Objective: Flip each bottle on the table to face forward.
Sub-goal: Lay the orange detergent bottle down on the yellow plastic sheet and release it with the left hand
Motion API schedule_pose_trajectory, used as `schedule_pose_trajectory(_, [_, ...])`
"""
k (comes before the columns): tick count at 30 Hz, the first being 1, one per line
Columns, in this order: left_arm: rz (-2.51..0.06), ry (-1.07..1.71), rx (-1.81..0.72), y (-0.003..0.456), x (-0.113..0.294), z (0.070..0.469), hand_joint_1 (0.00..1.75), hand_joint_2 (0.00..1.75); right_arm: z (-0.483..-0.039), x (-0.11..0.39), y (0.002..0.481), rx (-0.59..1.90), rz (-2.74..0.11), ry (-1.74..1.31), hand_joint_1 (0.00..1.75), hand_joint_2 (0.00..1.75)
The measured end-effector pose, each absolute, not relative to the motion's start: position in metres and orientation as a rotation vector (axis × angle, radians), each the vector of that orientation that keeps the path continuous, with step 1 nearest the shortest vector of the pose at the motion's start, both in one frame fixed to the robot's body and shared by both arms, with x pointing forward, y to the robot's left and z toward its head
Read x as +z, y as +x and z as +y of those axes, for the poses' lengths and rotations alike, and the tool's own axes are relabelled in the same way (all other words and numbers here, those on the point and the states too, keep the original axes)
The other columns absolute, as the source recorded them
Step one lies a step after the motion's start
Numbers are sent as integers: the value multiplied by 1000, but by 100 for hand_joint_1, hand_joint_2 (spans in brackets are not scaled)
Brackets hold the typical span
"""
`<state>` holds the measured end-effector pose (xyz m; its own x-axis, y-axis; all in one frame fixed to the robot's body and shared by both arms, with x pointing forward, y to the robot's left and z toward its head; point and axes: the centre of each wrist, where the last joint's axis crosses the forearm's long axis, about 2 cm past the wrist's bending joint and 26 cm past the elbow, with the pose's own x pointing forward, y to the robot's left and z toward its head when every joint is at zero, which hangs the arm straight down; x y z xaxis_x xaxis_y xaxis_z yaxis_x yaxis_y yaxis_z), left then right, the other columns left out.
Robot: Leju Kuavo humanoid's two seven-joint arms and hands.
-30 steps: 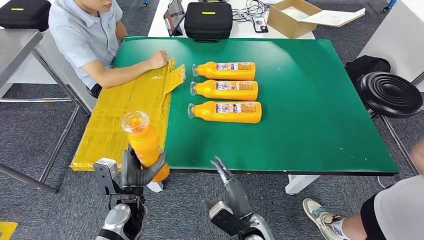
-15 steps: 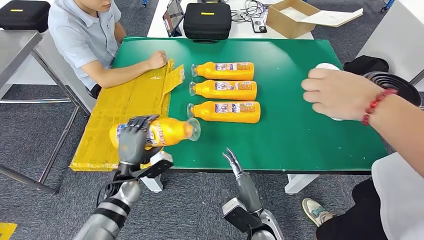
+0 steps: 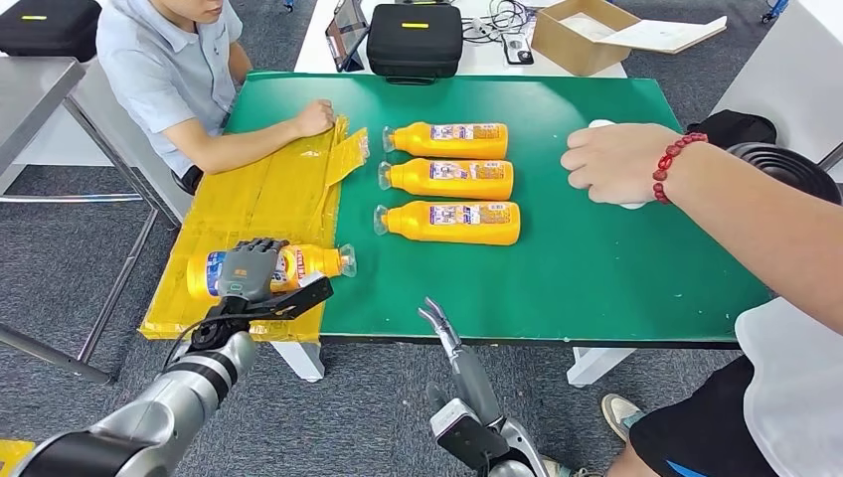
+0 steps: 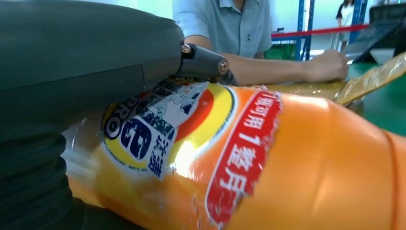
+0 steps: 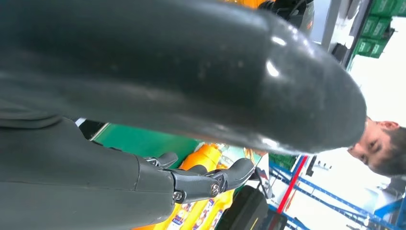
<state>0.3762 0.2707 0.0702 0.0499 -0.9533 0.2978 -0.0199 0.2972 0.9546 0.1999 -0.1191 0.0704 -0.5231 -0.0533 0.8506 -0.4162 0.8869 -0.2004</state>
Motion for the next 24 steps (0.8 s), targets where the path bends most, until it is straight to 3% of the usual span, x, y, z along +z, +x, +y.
schedule_pose_trajectory(8, [-1195,881,-968,396,86,278,175,175,-121,66,194,454,-2077,309,0,0])
schedule_pose_trajectory(9, [-1193,878,-968,397,87,278,145,175,-120,66,193,456,-2076,310,0,0])
schedule_pose_trajectory(12, [-1186,854,-963,398,88,279,15,175,-120,65,192,453,-2073,314,0,0])
schedule_pose_trajectory(13, [-1183,837,-957,398,88,279,1,175,-121,65,192,448,-2070,316,0,0])
schedule_pose_trajectory(24, [-1175,518,-933,405,93,282,0,175,-126,62,192,441,-2053,334,0,0])
